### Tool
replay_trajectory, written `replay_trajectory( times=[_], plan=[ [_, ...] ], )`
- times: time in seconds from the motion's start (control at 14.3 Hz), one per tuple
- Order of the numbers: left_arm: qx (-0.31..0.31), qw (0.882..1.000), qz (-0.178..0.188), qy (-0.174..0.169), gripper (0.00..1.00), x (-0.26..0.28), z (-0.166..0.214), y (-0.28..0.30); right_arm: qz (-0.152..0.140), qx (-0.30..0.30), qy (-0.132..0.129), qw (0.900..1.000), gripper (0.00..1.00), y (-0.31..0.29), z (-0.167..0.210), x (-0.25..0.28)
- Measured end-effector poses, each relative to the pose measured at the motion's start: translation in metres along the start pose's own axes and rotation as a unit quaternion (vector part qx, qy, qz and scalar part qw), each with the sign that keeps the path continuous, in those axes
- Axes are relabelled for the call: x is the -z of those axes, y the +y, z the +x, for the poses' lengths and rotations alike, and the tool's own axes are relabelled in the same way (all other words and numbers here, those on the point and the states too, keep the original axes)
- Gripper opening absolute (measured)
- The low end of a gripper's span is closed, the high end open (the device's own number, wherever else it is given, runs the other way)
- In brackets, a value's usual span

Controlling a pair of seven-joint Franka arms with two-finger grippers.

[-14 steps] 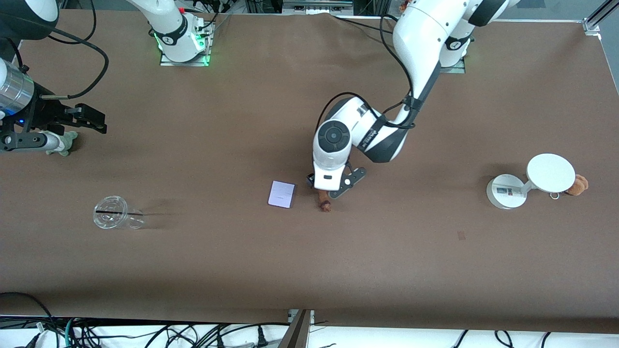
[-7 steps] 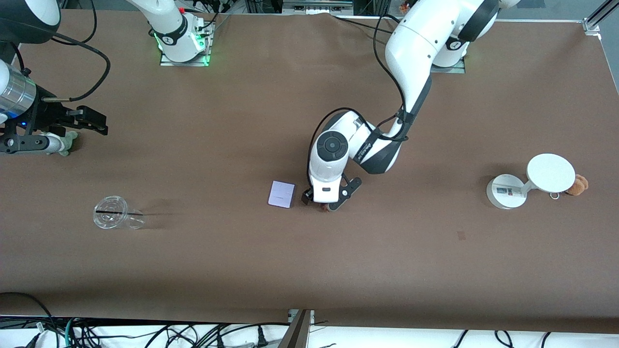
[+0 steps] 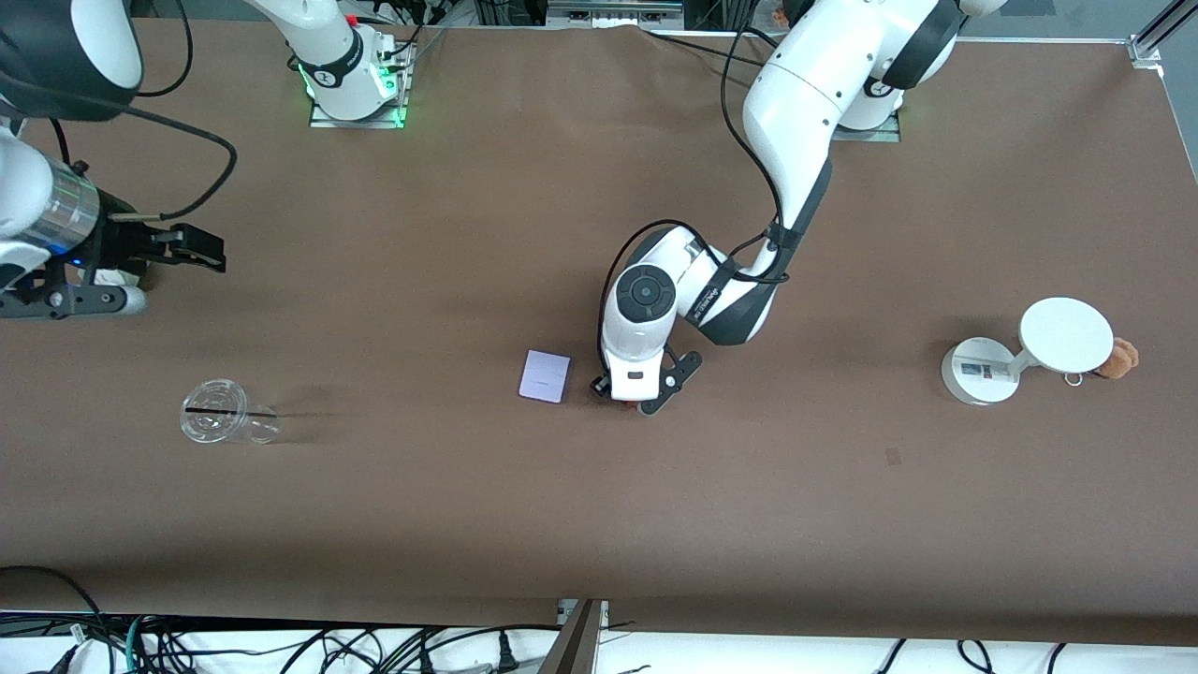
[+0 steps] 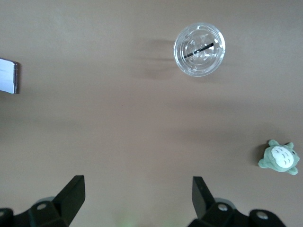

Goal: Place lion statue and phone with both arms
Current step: 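Lower the left gripper onto the lion statue and close it, then lift the lion with the left gripper while the right gripper grasps the phone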

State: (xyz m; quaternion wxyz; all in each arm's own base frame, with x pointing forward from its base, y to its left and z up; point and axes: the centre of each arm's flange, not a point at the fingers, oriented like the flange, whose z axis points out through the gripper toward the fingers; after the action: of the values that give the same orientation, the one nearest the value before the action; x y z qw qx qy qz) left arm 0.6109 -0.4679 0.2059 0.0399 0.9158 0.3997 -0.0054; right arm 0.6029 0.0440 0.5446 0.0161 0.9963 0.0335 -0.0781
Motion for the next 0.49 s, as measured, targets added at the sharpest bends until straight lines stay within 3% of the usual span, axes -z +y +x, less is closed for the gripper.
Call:
replay_trajectory(
  times=[0.14, 0.21, 0.49],
  plan=[
    [-0.008, 1.0, 0.001, 0.001, 0.48, 0.0, 0.001, 0.0, -0.001, 0.002, -0.013, 1.0, 1.0, -0.002, 0.007, -0.014],
    [-0.011, 1.0, 0.001, 0.001, 0.34, -0.001, 0.001, 0.0, 0.002, 0.007, -0.019, 1.0, 1.0, -0.005, 0.01, -0.02],
    [-0.036, 0.999, 0.004, 0.013, 0.3, 0.0, 0.003, -0.001, 0.042, 0.002, -0.029, 0.999, 1.0, -0.04, 0.017, -0.034]
  ],
)
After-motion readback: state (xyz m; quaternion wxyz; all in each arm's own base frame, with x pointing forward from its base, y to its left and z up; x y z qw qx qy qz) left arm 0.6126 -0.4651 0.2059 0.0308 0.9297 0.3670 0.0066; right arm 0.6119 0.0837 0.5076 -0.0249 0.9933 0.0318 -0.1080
